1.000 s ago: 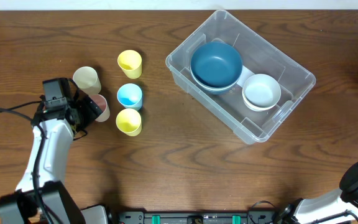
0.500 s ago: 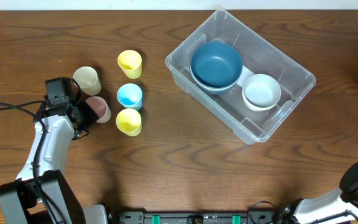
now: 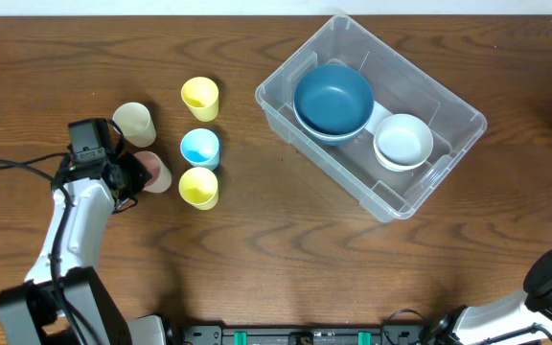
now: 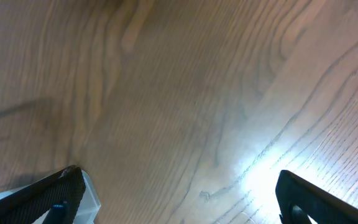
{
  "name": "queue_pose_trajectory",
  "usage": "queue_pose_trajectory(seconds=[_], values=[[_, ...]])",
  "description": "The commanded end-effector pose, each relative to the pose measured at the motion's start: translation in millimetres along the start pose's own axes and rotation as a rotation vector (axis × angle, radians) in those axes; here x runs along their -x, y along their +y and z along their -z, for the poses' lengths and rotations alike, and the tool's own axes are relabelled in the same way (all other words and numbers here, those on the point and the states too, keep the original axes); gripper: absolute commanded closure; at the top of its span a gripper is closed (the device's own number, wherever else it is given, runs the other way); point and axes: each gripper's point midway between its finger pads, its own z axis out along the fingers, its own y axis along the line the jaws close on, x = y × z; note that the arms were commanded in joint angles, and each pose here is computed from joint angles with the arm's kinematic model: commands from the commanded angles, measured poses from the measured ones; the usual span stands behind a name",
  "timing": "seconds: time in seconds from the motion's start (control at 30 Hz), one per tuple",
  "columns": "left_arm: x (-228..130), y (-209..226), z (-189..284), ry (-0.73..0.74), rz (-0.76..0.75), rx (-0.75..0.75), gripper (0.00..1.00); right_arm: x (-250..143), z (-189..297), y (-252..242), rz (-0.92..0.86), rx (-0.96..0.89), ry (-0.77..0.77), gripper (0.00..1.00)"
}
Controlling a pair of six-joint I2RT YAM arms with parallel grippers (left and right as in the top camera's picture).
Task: Pack container
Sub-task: 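Grasp the pink cup rim with the left gripper and lift, then carry the pink cup right and lower it into the bin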
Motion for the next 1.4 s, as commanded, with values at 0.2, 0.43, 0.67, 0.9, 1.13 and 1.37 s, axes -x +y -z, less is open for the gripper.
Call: queue_pose_trajectory(seconds=[0.2,0.43,0.67,0.9,1.13,1.37], values=[[31.8,-23.4,63.4,-0.18,-0.008,-0.136,0.94,-0.2,-2.1,-3.0,-0.016,-0.008,0.004,0.01],[41.9,-69.2,148.7,-0.328,-0.081,-0.401,0.94,-0.2,-2.1,-3.0,-0.016,-0.008,0.004,0.01],[1.3,-149.9,240.5,-0.444,-0.31,-0.704,0.94,-0.2,-2.1,-3.0,-0.016,-0.008,0.004,0.01],[-81.3,-244.7,265.7,-0.351,-0.554,-0.976,0.94,-0.2,-2.1,-3.0,-0.016,-0.008,0.004,0.01],[-149.3,-311.2,244.2,-0.236,-0.699,-1.075,0.94,-0.2,-2.1,-3.0,-0.016,-0.008,0.004,0.01],[-184.0,-345.1,206.2,-0.177,-0.803,-1.008,0.94,-0.2,-2.1,-3.0,-0.016,-0.008,0.004,0.01]])
